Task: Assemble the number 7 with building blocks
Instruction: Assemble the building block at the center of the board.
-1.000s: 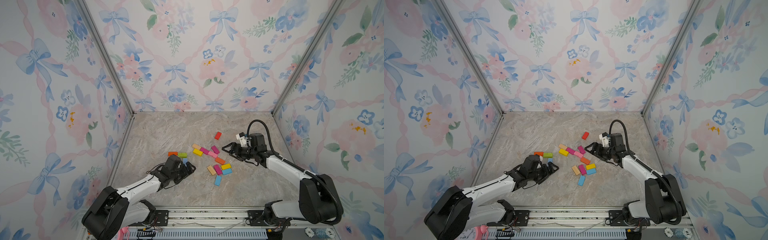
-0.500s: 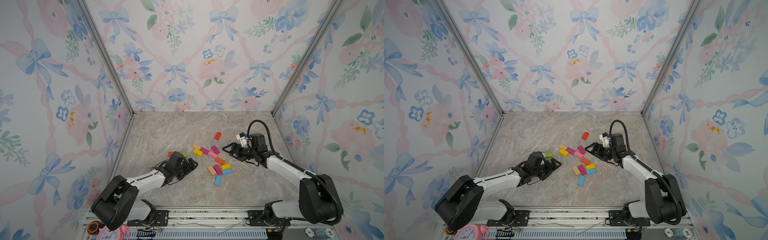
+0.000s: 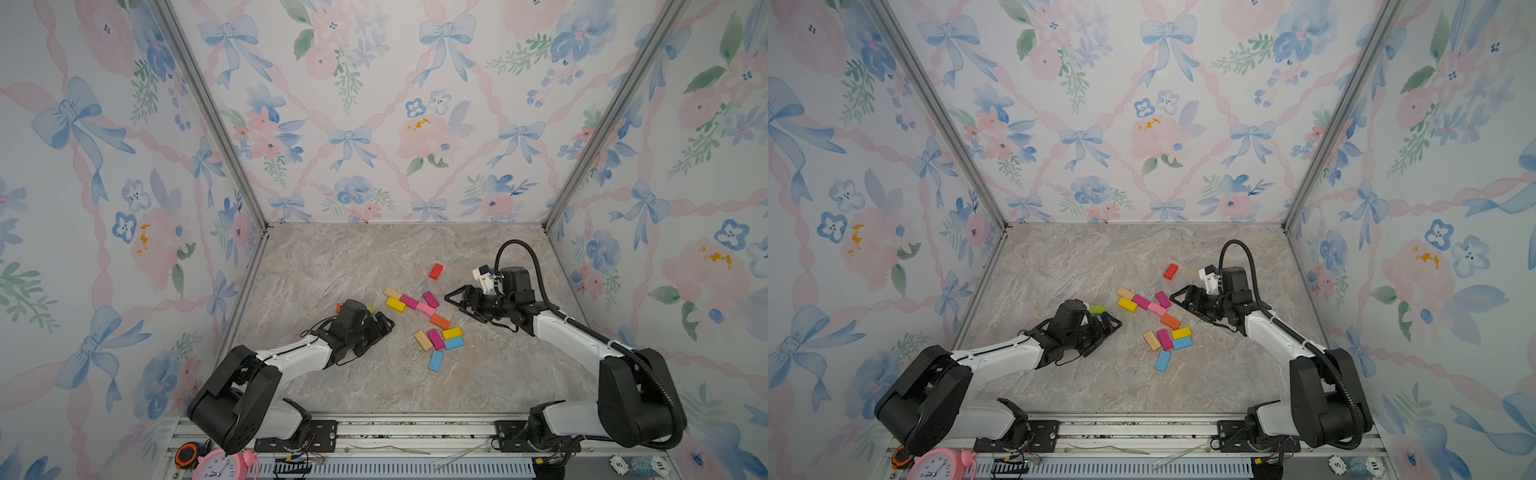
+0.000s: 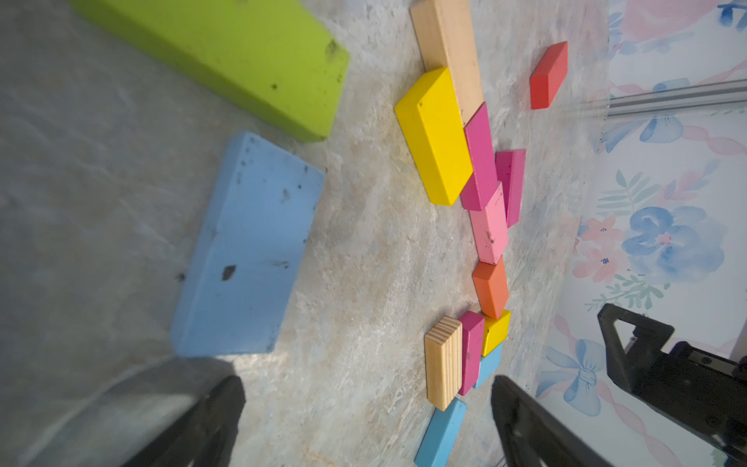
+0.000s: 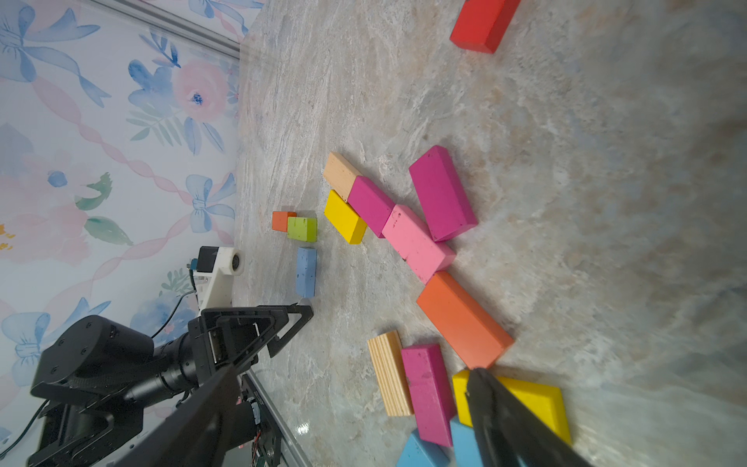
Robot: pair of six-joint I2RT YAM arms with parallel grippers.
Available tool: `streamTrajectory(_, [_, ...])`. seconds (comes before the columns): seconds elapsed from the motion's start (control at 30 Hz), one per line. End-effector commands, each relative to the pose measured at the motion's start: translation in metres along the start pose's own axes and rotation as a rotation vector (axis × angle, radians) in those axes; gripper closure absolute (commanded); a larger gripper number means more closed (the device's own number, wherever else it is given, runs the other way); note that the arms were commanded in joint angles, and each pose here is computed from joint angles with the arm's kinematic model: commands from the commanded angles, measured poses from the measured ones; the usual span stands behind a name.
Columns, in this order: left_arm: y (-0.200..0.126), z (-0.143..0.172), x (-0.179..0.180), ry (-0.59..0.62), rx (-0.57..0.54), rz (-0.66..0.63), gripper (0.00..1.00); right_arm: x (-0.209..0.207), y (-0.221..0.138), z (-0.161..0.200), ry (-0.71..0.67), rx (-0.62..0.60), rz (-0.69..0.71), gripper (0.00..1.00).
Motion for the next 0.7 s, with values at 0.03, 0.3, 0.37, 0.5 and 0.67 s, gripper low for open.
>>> streamTrajectory(0.03, [0.004,-0.003,0.013,0.013,0.000,-0.077,0.02,-0.003,-0.003,0.002,-0.006,0.001,-0.007,0.10])
streamTrajectory(0.3, [0.012,-0.007,0.013,0.001,0.004,-0.075,0.02,-0.005,-0.002,0.002,0.000,0.002,-0.004,0.10])
streamTrajectory(0.37, [0.013,-0.007,0.013,-0.001,0.004,-0.075,0.02,-0.005,-0.002,0.002,-0.001,0.002,-0.004,0.10])
streamTrajectory(0.5, [0.016,-0.008,0.014,-0.004,0.005,-0.078,0.02,-0.006,-0.001,0.002,0.003,0.004,-0.003,0.10])
streamTrajectory(0.67, [0.018,-0.011,0.015,-0.005,0.008,-0.082,0.02,-0.007,-0.001,0.002,0.004,0.003,-0.001,0.10])
Point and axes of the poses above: each gripper's point midway between its finger pads, its own y axis out along the fingers, its own x axis along the line the jaws close on, z = x × y, the point moved 5 cm from there along -y, back along the fingers, and after that the axes turned 6 degrees about -y, right-handed, at the moved point
